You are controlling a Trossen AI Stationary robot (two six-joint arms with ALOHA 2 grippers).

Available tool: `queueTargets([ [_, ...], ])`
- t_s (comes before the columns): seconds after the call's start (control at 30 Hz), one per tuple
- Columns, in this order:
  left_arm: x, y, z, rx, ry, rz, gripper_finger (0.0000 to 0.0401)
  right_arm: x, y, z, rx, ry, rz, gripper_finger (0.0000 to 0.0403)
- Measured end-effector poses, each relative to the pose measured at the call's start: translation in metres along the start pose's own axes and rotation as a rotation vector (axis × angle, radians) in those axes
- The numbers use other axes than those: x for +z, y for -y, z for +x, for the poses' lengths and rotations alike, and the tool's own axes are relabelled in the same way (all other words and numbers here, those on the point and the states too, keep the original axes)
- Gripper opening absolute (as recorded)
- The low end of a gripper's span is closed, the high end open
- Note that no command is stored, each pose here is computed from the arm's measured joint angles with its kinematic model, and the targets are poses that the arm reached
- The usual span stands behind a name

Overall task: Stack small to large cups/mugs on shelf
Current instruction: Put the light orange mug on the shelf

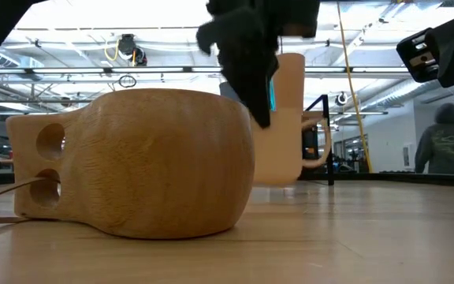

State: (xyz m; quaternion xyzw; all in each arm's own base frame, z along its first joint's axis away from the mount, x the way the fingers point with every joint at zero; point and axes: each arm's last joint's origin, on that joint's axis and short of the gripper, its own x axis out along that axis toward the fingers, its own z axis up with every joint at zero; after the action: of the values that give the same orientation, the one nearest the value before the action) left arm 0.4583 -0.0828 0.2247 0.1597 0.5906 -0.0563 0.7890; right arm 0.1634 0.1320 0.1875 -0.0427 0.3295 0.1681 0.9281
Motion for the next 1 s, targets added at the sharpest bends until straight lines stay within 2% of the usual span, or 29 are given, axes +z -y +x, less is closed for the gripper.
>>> queueTargets([
  [0.33, 0.010, -0.017, -0.061, 0.010, 0.053, -0.022, 0.0005, 0.000, 0.000, 0.000, -0.001, 0.003, 0.000, 0.0173],
  [0.43, 0.010, -0.029, -0.079, -0.021, 0.100, -0.013, 0.0005, 0.000, 0.000, 0.000, -0.002, 0.004, 0.000, 0.0173],
  [0.53, 0.001, -0.045, -0.092, -0.062, 0.117, -0.041, 0.0005, 0.000, 0.000, 0.000, -0.003, 0.003, 0.001, 0.0173],
  [0.73, -0.019, -0.079, -0.118, -0.031, 0.118, -0.133, 0.0004, 0.000, 0.000, 0.000, -0.003, 0.003, 0.009, 0.0173],
  [1.0, -0.037, -0.112, -0.128, 0.000, 0.105, -0.122, 0.0004, 0.000, 0.000, 0.000, -0.003, 0.004, 0.009, 0.0173],
])
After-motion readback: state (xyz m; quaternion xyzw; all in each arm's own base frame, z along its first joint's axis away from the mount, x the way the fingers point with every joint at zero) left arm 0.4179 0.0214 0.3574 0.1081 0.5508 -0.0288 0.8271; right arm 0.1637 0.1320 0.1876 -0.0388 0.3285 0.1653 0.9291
